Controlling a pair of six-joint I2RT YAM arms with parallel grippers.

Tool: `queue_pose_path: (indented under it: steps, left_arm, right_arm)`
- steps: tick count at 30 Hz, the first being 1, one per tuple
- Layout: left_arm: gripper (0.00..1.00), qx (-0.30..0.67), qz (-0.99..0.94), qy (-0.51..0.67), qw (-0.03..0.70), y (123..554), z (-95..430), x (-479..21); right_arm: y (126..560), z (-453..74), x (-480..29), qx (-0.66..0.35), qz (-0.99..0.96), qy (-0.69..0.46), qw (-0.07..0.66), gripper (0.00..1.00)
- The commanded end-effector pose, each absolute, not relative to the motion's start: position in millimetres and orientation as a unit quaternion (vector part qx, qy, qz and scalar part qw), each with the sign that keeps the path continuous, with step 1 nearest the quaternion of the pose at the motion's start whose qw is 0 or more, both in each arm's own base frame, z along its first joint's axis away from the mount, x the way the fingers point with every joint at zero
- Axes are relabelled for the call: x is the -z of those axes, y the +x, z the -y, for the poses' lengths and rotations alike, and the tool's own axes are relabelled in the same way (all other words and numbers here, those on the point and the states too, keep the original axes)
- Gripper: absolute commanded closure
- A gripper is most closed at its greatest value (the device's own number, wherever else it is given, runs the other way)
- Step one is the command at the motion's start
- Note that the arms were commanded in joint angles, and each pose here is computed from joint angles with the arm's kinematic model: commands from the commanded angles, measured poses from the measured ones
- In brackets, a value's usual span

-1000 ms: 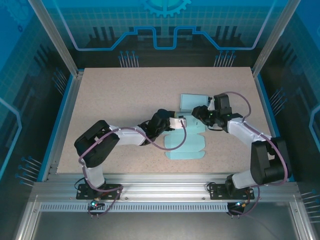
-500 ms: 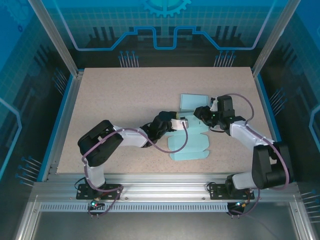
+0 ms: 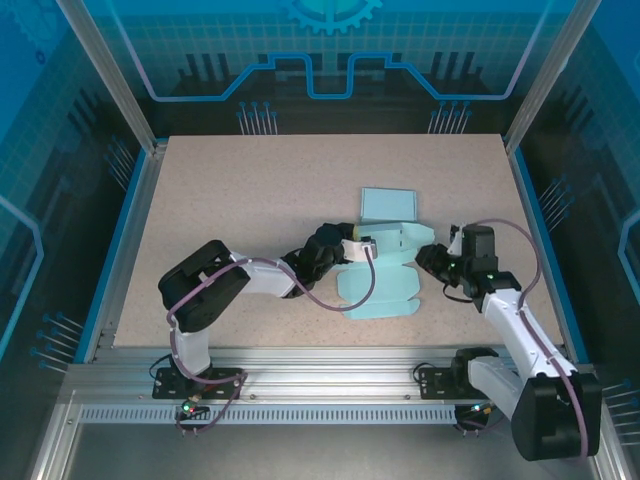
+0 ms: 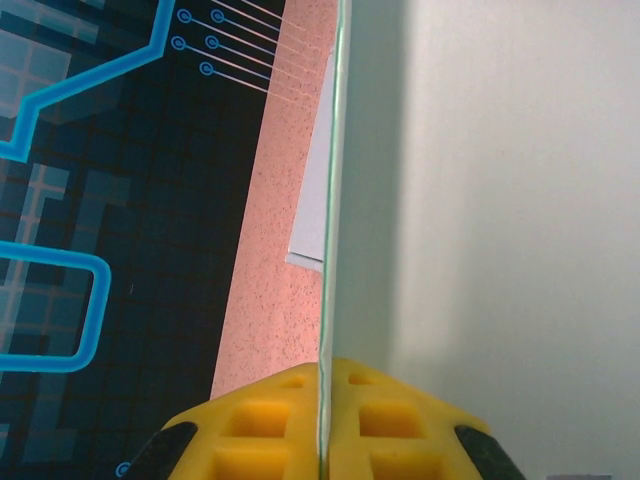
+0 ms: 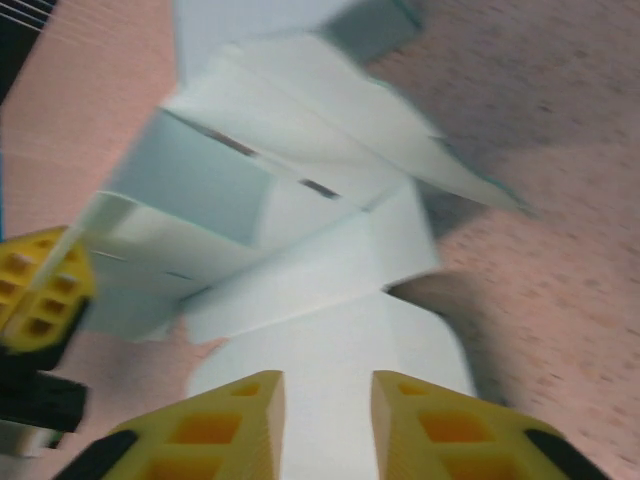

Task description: Fold the paper box

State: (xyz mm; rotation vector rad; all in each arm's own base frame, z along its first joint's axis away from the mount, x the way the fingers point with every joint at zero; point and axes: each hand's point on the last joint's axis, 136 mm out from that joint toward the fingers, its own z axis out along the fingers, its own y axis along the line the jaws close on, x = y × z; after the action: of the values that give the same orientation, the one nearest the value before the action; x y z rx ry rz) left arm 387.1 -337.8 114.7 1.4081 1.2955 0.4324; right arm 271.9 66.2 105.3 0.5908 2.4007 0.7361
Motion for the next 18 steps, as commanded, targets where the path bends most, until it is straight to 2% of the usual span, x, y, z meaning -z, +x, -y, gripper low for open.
queue_pose_path:
  steps: [1, 4, 13, 18]
  left_arm:
    - [0.92, -0.195, -0.541, 0.603, 0.553, 385.3, 334.3, -109.3]
    - [0.92, -0.200, -0.536, 0.608, 0.550, 385.8, 334.4, -107.8]
    - [0.92, -0.226, -0.522, 0.616, 0.544, 391.1, 334.7, -101.0]
    - [0.92, -0.230, -0.524, 0.613, 0.545, 392.4, 333.8, -102.0]
  right_arm:
    - [266.4, -56.7, -90.4, -0.264, -0.898, 0.230, 0.269, 0.75]
    - [272.2, -57.4, -82.1, -0.268, -0.898, 0.229, 0.262, 0.75]
    - [291.3, -65.9, -69.3, -0.297, -0.892, 0.225, 0.255, 0.67]
    - [295.4, -65.9, -63.6, -0.297, -0.893, 0.229, 0.251, 0.66]
